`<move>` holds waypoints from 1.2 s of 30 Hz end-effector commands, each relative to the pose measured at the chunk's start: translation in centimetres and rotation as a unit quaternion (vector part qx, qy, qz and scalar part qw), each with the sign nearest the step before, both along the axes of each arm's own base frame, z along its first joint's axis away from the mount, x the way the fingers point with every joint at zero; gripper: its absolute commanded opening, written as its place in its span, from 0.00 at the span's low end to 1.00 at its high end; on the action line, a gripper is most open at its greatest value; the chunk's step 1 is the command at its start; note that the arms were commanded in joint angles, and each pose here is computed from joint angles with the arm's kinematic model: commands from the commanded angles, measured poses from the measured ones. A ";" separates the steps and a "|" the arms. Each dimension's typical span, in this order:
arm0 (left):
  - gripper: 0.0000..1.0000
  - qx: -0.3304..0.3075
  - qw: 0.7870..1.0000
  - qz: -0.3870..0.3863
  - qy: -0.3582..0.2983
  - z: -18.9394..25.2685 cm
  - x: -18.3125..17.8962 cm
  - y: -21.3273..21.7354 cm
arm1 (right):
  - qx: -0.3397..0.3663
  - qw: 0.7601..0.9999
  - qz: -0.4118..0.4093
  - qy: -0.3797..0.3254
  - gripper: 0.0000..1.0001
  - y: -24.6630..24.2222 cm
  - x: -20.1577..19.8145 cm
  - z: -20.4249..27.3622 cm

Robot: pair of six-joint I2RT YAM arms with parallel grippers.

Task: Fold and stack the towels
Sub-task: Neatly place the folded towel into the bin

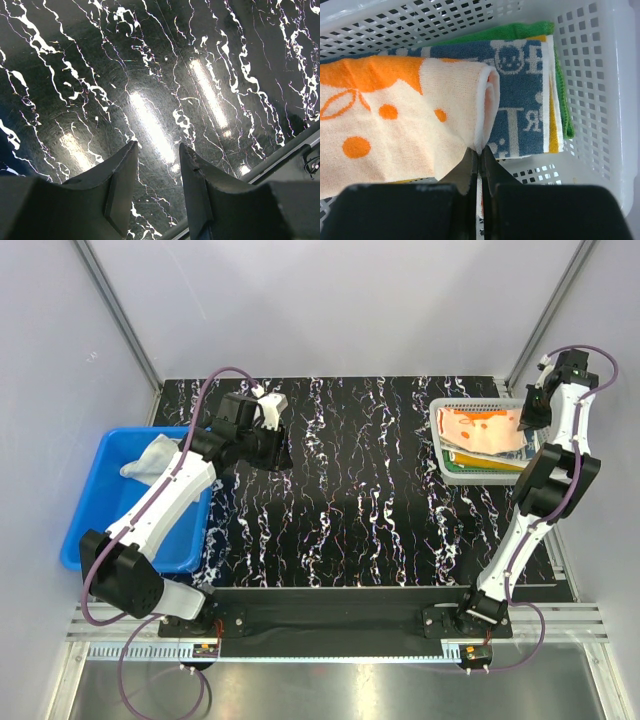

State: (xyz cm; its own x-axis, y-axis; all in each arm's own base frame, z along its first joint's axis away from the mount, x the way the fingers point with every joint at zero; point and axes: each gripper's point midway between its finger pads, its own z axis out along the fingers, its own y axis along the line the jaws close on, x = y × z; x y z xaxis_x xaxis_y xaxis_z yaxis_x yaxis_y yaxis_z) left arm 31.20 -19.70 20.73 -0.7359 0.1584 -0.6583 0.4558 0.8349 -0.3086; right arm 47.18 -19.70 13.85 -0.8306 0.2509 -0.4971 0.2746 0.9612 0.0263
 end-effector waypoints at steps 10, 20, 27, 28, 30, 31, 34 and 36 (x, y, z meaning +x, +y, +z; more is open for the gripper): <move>0.44 -0.016 0.999 0.004 -0.043 2.7 1.3 -0.3 | -0.042 0.998 -0.034 -0.037 0.00 -2.4 0.8 2.4; 0.44 -0.017 0.999 0.002 -0.040 2.3 1.2 -0.5 | -0.048 0.997 -0.047 -0.030 0.00 -3.7 0.4 1.9; 0.44 -0.013 0.999 0.003 -0.043 2.8 1.4 -0.4 | -0.075 0.994 -0.082 -0.020 0.37 -5.5 0.5 2.0; 0.44 -0.009 0.999 0.009 -0.047 3.0 1.5 -0.1 | -0.069 0.994 -0.089 -0.012 0.46 -5.4 0.3 1.7; 0.45 -0.006 0.999 0.019 -0.049 3.5 1.6 0.1 | -0.061 0.992 -0.109 -0.020 0.65 -5.2 0.3 2.7; 0.46 0.003 0.998 0.033 -0.053 3.7 1.9 0.6 | -0.054 0.992 -0.111 -0.027 0.71 -4.9 0.4 3.3; 0.49 0.011 0.994 0.082 -0.075 5.4 3.0 1.8 | -0.033 0.992 -0.105 -0.066 1.00 -2.6 1.1 5.9; 0.50 0.013 0.990 0.108 -0.086 6.3 3.8 2.7 | -0.016 0.991 -0.091 -0.095 1.00 0.9 1.7 7.9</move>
